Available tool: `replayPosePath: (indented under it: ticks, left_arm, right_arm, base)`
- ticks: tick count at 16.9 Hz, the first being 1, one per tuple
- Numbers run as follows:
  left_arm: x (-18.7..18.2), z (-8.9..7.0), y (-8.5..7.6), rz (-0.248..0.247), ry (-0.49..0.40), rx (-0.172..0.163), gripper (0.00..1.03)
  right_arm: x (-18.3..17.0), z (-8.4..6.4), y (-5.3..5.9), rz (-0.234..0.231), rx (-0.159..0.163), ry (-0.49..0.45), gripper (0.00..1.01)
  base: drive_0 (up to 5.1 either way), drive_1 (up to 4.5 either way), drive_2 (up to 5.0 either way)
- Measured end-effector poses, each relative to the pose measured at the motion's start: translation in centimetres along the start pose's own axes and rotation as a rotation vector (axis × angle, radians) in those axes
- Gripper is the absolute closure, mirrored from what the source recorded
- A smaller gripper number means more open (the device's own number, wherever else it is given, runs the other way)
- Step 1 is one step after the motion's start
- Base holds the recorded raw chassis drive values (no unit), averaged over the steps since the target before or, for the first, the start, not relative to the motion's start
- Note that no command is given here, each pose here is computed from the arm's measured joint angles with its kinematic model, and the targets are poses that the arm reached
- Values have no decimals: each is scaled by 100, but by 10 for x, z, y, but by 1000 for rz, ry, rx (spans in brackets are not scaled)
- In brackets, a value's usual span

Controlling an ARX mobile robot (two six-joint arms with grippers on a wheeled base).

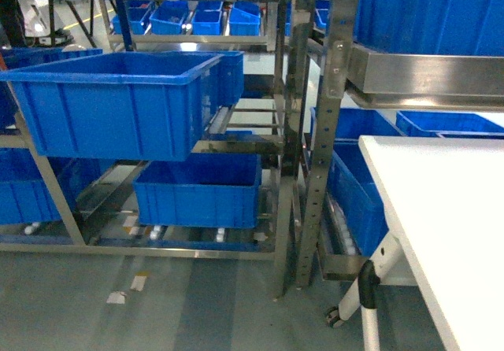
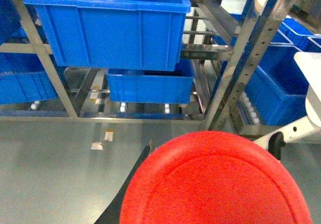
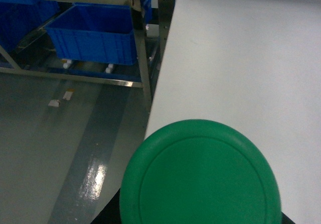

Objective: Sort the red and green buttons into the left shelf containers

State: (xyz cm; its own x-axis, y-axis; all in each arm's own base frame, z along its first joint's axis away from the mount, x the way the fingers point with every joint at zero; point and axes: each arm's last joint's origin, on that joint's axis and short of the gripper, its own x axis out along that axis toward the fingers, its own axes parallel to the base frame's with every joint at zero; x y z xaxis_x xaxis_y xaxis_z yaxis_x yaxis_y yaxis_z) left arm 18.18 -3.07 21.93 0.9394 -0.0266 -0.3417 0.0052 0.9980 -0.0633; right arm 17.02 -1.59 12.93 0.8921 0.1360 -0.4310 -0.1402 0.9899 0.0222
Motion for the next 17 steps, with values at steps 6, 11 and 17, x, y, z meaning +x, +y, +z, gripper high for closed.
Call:
replayPosePath:
  ticks: [6, 11, 17]
  left_arm:
    - [0, 0, 0, 0, 0, 0, 77]
    - [0, 0, 0, 1, 2, 0, 77]
    - [0, 0, 0, -2, 1, 1, 77]
  right_arm:
    - [0, 0, 0, 0, 0, 0, 75]
    - [0, 0, 0, 1, 1, 4, 75]
    - [0, 0, 0, 0, -1, -2, 75]
  base:
    - [-496, 245, 245]
    - [-506, 238, 238]
    - [-509, 237, 237]
